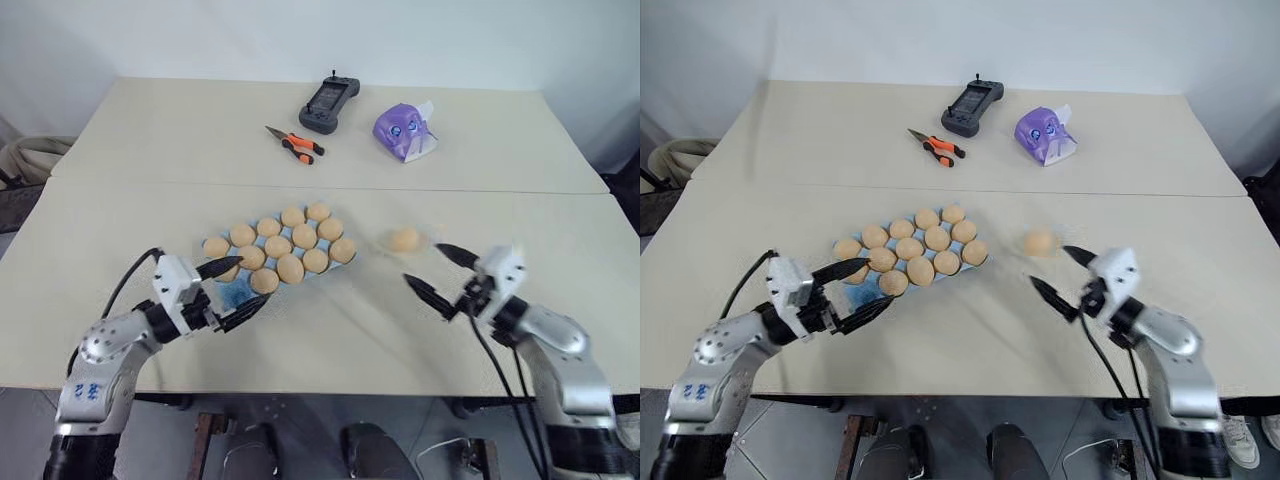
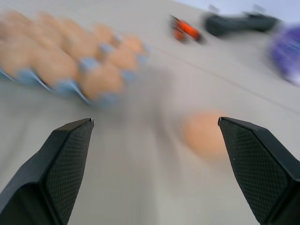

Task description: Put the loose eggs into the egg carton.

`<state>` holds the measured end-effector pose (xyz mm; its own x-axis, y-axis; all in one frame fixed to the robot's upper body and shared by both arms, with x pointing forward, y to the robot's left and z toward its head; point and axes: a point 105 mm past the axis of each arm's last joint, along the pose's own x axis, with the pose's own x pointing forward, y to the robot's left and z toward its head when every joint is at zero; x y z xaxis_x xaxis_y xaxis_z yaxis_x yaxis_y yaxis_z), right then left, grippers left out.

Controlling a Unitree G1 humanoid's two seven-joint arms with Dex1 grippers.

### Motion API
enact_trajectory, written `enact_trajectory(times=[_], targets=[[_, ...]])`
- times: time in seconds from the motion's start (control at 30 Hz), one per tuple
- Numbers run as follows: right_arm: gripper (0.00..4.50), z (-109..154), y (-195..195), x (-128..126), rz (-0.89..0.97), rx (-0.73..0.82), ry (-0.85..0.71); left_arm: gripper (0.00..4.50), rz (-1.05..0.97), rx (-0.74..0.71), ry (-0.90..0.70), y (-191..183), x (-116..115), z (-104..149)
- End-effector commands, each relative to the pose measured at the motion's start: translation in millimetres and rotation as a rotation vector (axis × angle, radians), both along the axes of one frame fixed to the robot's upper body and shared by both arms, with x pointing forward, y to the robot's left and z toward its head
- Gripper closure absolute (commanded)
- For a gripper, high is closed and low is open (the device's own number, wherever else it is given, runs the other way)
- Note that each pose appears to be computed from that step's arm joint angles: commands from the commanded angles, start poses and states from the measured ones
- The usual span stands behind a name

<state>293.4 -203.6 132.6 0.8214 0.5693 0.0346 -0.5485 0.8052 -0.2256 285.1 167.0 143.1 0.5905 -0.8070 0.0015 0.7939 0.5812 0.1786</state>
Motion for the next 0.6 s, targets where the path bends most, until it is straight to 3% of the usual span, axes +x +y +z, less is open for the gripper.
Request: enact_trajectory(times=[0.03, 0.17, 0.33, 0.47, 0.6], targets=[[0.04, 1.1, -27.3, -11.7, -0.132, -0.003, -0.065, 0.00, -0.052, 0.036, -0.018, -3.8, 2.5, 2.0], [0.04, -18.6, -47.5, -23.4, -0.230, 0.017, -0.035, 0.00, -0.082, 0.046, -0.017, -5.5, 6.2, 1.6], [0.04, -19.2, -49.5, -23.2, -0.245, 0.067, -0.043, 0.00, -0.125, 0.036, -0.009, -11.1, 5.7, 4.3], [0.04, -12.5, -30.5, -7.0, -0.144, 0.088, -0.015, 0.00, -0.126, 0.033, -0.028, -12.0, 4.6, 10.1], [0.04, 2.6, -11.1, 29.4, -0.074, 0.141, 0.043, 0.00, -0.120, 0.038, -0.045, -12.9, 0.4, 11.6]])
